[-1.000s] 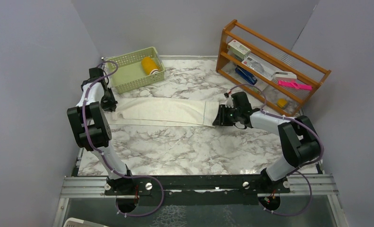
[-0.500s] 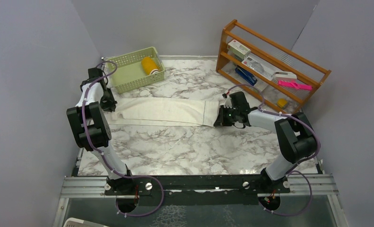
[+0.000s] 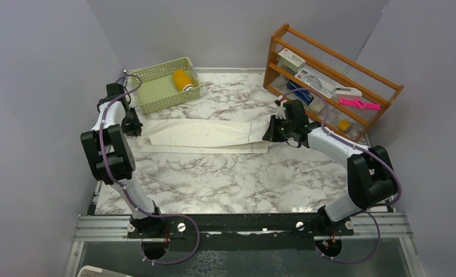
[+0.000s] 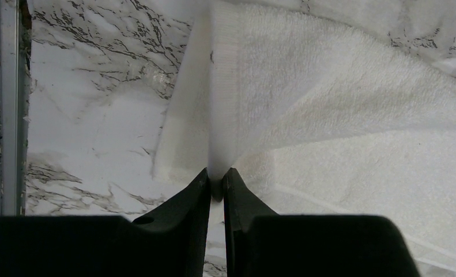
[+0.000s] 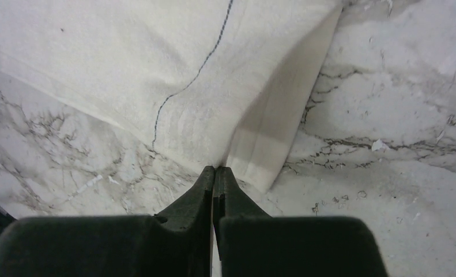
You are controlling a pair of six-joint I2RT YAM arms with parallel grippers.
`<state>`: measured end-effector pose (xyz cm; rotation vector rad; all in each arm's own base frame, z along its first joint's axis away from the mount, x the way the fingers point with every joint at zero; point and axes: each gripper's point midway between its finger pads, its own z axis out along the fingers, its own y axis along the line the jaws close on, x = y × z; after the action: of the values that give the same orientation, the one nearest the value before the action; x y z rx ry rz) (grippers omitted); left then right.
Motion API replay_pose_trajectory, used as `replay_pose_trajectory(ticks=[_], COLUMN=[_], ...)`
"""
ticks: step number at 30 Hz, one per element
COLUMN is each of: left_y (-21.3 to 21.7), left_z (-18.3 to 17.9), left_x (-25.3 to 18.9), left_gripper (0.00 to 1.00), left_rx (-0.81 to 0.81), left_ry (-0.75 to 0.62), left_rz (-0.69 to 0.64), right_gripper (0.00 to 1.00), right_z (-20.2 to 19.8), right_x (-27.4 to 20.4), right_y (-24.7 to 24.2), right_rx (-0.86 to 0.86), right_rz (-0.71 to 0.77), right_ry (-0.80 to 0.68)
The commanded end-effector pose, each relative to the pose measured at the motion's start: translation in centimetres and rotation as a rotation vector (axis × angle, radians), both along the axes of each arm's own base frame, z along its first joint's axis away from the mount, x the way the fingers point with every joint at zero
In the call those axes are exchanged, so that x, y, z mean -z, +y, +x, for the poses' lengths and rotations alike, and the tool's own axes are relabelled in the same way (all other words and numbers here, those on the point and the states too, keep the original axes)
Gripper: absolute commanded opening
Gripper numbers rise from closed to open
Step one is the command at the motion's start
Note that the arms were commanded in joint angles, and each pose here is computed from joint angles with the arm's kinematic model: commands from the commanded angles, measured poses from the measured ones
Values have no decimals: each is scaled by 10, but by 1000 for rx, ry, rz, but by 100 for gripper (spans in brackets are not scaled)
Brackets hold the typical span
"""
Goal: Roll the towels
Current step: Fold the towel at the center of the board.
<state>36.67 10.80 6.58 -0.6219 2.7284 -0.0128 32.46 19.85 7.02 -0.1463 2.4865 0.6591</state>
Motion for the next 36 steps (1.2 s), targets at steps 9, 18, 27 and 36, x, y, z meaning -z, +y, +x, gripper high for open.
replay_pose_trajectory(ticks=[9,18,27,36], left_y=[9,36,57,49], left_z=[-25,-29,-7,-8], left_x=[10,4,-4,-7], left_gripper=[17,18,18,19], left_rx=[-26,-72,-81,-52], left_ry=[46,60,43,45], left_rz=[27,104,126,62], right_gripper=[1,1,1,1], right_z=[6,3,5,12], right_x=[-5,0,-6,-21], right_y=[-8,-15,-23,-23], right_rx=[23,36,76,82], right_rz=[-51,-79,-95,-86], right_ry=[-35,-32,-56,-81])
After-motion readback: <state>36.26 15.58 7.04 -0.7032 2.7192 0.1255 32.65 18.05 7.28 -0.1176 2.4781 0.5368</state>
